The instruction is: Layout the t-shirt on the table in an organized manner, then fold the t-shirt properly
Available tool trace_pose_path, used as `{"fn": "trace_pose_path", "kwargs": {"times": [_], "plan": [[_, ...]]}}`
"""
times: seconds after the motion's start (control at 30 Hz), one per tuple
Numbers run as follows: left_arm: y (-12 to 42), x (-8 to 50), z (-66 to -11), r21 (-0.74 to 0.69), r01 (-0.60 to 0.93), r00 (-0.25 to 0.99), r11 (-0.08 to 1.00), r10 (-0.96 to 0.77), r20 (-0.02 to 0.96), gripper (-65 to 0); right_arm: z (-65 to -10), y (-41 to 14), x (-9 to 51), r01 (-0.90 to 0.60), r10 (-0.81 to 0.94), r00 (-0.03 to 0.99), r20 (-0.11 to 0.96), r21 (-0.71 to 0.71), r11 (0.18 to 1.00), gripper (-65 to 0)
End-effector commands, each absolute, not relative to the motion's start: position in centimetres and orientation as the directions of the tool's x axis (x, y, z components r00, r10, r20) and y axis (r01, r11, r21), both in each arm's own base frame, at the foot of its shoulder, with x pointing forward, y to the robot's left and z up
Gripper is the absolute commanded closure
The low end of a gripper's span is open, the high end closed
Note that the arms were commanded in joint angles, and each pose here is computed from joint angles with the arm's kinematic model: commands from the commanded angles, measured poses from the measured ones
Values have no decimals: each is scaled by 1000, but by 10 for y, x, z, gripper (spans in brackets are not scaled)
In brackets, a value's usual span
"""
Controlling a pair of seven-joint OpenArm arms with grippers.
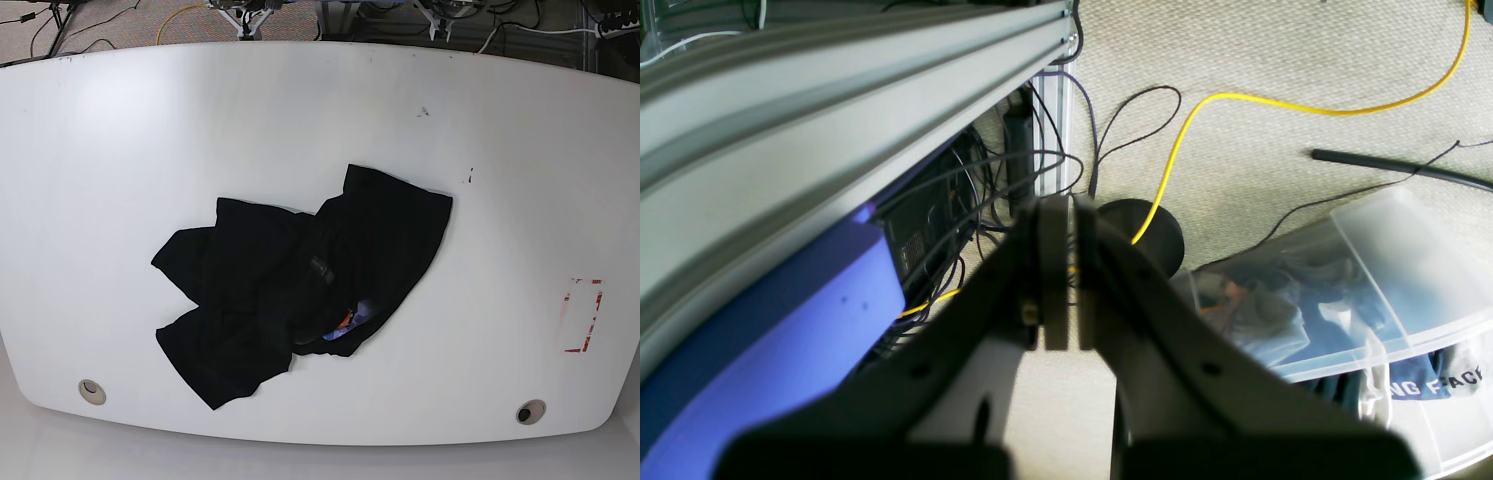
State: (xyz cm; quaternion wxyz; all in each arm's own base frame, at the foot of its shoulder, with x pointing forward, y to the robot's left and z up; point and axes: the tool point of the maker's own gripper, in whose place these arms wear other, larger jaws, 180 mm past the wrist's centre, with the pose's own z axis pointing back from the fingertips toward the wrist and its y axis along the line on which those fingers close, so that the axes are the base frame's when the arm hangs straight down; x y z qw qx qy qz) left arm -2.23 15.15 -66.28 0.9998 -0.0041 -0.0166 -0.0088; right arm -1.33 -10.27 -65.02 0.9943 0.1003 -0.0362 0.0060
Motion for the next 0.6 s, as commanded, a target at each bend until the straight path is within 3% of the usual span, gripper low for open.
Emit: {"fn": "trace_pose_path", "kwargs": {"times": [0.0, 0.57], "plan": [[151, -22, -661, -5, 10, 998, 1000, -9, 61, -145, -646, -115, -13, -24, 5, 994, 112, 170, 985, -5], [147, 5, -635, -19, 34, 967, 999, -28, 252, -151, -626, -149, -25, -75, 56, 983, 175, 100, 992, -9]]}}
